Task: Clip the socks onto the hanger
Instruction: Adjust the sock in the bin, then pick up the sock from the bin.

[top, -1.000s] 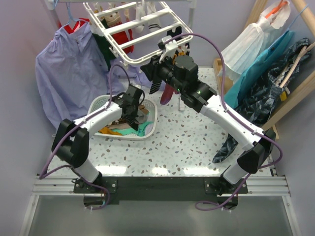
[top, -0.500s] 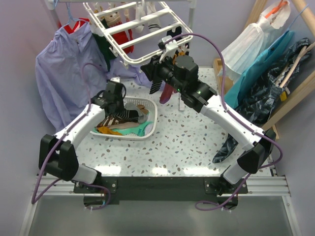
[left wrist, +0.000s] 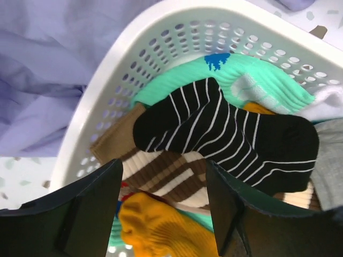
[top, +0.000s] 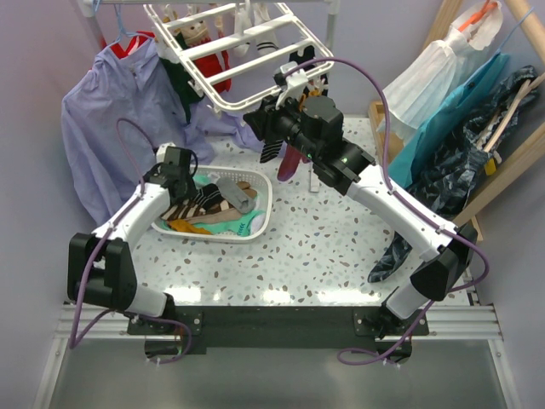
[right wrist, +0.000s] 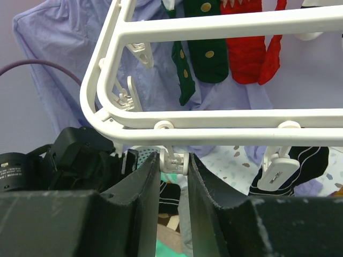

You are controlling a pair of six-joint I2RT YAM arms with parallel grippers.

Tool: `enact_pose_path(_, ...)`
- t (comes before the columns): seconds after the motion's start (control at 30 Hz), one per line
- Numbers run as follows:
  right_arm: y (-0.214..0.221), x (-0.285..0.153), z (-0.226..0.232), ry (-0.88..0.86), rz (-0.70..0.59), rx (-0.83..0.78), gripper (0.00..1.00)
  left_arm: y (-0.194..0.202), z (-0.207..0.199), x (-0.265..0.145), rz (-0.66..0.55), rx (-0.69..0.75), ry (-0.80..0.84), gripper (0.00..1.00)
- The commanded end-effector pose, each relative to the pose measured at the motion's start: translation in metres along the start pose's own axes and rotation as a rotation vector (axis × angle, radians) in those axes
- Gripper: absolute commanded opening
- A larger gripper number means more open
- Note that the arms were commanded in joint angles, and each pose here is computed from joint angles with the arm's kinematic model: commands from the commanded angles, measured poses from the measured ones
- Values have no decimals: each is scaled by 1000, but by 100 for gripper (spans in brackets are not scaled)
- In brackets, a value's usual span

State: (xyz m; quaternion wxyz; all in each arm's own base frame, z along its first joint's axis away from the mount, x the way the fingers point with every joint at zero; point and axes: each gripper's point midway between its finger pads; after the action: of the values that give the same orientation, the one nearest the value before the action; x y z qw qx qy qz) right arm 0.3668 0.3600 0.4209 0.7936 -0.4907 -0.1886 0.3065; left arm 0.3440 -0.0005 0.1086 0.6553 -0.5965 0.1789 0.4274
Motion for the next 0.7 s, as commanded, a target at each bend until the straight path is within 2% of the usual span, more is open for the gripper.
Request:
enact_pose_path(0.0, -15, -9, 3, -11, -25, -3, 0, -38, 7, -21, -145, 202, -28, 70)
enact_pose_path(0.07, -14, -9, 3, -10, -24, -3, 0, -44, -17, -39, -219, 345, 8, 70)
enact_pose_path(0.13, -14, -9, 4, -14, -22, -1, 0, -37, -39, -50, -246, 540, 33, 70)
enact_pose_path(0.2, -13, -8, 3, -14, -20, 0, 0, -27, -52, -50, -230, 632, 83, 70)
enact_pose_path(0.4, -14, -9, 5, -19, -21, -1, 0, -4, -78, -32, -125, 767, 202, 65)
enact_pose_path(0.5, -13, -9, 4, -16, -19, -1, 0, 0, -95, -31, -110, 796, 285, 63)
enact_pose_path(0.67, -14, -9, 5, -16, -23, -1, 0, 7, -106, -21, -65, 824, 323, 61)
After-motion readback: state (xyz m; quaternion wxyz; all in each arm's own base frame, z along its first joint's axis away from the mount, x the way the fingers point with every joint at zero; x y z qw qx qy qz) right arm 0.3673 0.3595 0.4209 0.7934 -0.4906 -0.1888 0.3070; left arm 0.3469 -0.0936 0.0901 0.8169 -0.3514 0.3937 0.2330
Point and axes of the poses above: each gripper's point midway between its finger pads, its own x axis out along the fingers, its own z axis along the line the jaws close on, y = z × x, and after that the axes turned 14 degrees about x, right-handed
